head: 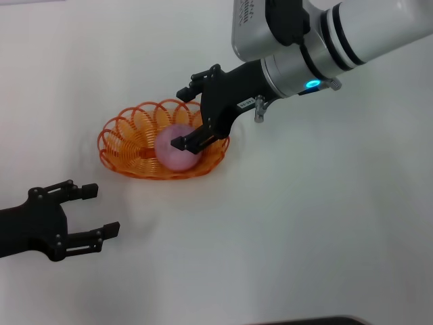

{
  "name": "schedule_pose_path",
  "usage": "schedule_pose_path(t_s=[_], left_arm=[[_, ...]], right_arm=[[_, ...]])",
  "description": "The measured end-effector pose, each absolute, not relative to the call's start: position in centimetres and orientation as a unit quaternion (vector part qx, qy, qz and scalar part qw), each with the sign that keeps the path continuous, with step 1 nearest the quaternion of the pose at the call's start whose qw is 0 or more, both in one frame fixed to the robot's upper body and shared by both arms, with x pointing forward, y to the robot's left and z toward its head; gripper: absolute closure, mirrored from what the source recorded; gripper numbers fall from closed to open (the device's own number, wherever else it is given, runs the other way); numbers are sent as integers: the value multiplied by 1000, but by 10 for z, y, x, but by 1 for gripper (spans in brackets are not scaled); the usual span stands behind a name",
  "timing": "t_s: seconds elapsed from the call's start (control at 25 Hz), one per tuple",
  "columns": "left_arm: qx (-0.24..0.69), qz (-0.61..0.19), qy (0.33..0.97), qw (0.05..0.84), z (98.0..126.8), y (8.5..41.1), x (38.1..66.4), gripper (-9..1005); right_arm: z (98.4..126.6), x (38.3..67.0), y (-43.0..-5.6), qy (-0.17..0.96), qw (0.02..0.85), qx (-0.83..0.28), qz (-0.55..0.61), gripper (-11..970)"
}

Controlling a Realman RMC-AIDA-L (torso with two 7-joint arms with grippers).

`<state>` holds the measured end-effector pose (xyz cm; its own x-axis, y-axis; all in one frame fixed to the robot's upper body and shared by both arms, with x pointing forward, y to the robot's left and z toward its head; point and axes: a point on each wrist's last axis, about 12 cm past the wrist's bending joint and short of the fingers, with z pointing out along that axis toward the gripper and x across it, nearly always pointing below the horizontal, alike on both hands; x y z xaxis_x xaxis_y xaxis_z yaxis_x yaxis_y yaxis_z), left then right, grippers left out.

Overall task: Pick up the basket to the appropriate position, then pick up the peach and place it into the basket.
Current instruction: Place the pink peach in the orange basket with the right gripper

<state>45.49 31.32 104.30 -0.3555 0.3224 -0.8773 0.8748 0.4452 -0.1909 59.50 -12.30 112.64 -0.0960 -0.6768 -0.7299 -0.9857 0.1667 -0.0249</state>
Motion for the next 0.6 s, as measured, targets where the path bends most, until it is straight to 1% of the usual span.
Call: schedule_pose_path(t_s=[0.2,0.36,0.6], left_arm=[[399,-343,749,403,1043,313,455,171],[396,-342,749,406,1043,314,454,172],[395,-343,748,409,1044,314,455,172]], right_arm=[[1134,592,-136,688,350,-575,272,28],[1140,586,-162,687,383,-551,279,28],[1139,578,-201,696,409,-514,291,29]])
